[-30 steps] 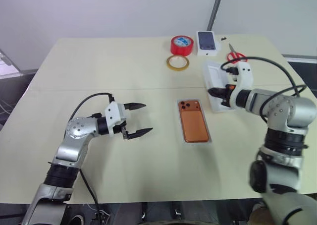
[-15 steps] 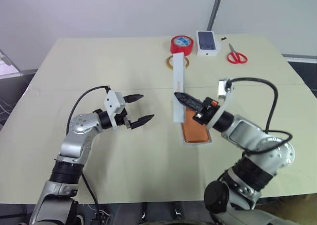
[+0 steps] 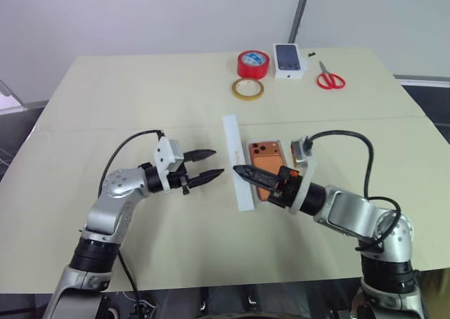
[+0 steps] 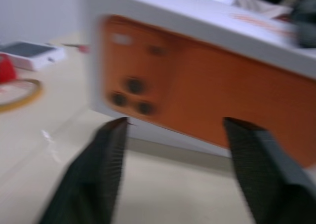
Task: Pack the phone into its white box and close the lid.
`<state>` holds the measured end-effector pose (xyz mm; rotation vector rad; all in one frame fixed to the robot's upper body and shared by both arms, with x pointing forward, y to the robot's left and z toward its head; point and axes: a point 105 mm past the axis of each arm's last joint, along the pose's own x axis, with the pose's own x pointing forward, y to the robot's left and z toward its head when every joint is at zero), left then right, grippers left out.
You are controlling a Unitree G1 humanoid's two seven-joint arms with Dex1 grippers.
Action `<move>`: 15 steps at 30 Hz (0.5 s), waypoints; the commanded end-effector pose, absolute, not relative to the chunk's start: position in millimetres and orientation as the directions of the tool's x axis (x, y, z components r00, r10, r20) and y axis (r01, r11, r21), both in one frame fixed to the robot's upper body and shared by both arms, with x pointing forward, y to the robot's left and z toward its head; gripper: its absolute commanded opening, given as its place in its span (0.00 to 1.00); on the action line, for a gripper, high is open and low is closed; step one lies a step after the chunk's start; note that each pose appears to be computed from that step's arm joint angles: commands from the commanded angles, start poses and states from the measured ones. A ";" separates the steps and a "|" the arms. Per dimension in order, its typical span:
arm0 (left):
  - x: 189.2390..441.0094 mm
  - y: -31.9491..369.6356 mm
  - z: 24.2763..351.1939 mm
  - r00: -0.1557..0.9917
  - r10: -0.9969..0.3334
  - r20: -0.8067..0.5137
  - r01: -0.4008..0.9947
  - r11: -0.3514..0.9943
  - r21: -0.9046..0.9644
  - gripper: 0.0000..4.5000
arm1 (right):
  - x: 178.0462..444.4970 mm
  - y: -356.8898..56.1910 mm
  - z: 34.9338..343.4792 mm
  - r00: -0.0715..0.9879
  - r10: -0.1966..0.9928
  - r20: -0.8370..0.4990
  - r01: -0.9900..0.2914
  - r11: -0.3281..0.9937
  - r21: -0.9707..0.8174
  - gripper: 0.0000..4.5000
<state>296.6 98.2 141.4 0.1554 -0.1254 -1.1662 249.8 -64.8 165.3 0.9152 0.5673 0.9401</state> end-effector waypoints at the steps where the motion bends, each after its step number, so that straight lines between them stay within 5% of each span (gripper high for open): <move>1: 291.0 93.2 150.6 0.363 -0.931 0.041 0.902 0.363 0.233 0.17 | 255.2 -60.5 169.6 0.489 0.872 -0.007 -0.415 0.240 0.878 0.00; 3: 290.1 92.2 148.6 0.363 -0.931 0.035 0.902 0.361 0.237 0.01 | 258.8 -62.6 165.9 0.498 0.867 -0.023 -0.395 0.251 0.884 0.00; 15: 296.6 57.8 118.0 0.371 -0.929 0.014 0.910 0.367 0.193 0.01 | 289.0 -84.3 149.7 0.602 0.794 -0.090 -0.346 0.361 0.866 0.00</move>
